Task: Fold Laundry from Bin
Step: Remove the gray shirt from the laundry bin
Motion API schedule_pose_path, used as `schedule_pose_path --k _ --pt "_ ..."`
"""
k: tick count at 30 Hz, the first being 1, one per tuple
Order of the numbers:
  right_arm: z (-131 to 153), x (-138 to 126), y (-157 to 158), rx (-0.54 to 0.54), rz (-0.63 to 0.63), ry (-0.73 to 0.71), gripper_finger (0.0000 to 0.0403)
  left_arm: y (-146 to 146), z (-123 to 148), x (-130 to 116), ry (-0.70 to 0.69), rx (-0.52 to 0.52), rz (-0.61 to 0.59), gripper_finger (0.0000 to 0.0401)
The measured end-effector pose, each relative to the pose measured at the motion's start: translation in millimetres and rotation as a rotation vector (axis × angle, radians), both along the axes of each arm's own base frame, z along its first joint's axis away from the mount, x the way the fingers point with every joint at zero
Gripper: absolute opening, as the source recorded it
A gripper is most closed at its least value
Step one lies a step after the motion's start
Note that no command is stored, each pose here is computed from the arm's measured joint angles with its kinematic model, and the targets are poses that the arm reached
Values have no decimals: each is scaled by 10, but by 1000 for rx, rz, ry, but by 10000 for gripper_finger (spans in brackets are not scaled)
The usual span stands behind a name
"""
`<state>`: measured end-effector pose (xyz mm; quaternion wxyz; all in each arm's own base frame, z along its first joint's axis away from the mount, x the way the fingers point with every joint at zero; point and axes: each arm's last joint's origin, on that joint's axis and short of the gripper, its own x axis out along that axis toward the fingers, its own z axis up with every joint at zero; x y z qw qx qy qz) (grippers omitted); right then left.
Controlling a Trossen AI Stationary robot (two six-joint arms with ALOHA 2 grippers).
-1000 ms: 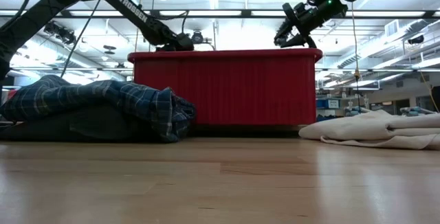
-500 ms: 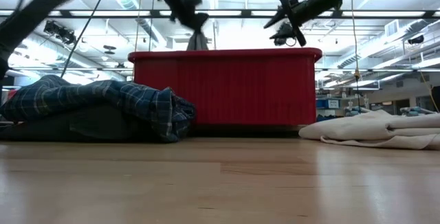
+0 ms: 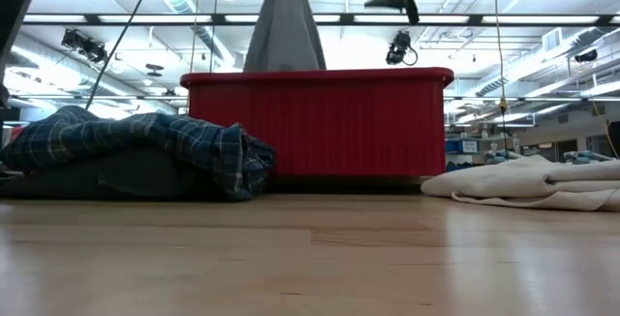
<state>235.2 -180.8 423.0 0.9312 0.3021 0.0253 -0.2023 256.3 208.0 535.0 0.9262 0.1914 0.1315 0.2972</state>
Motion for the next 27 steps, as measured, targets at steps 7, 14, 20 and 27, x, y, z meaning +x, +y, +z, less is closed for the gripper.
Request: schedule_pose_path --k 7,14,20,27 --pt "208 -77 289 -232 114 -15 196 -646 291 -87 -173 -93 -307 0" --pt "337 -248 475 -276 192 -40 196 -1441 623 -263 -360 -153 -723 4" --pt "242 -502 676 -118 275 98 196 -2024 481 -95 -233 -327 -971 8" --pt "58 -788 869 4 270 337 196 -2632 -6 372 61 -695 -931 9"
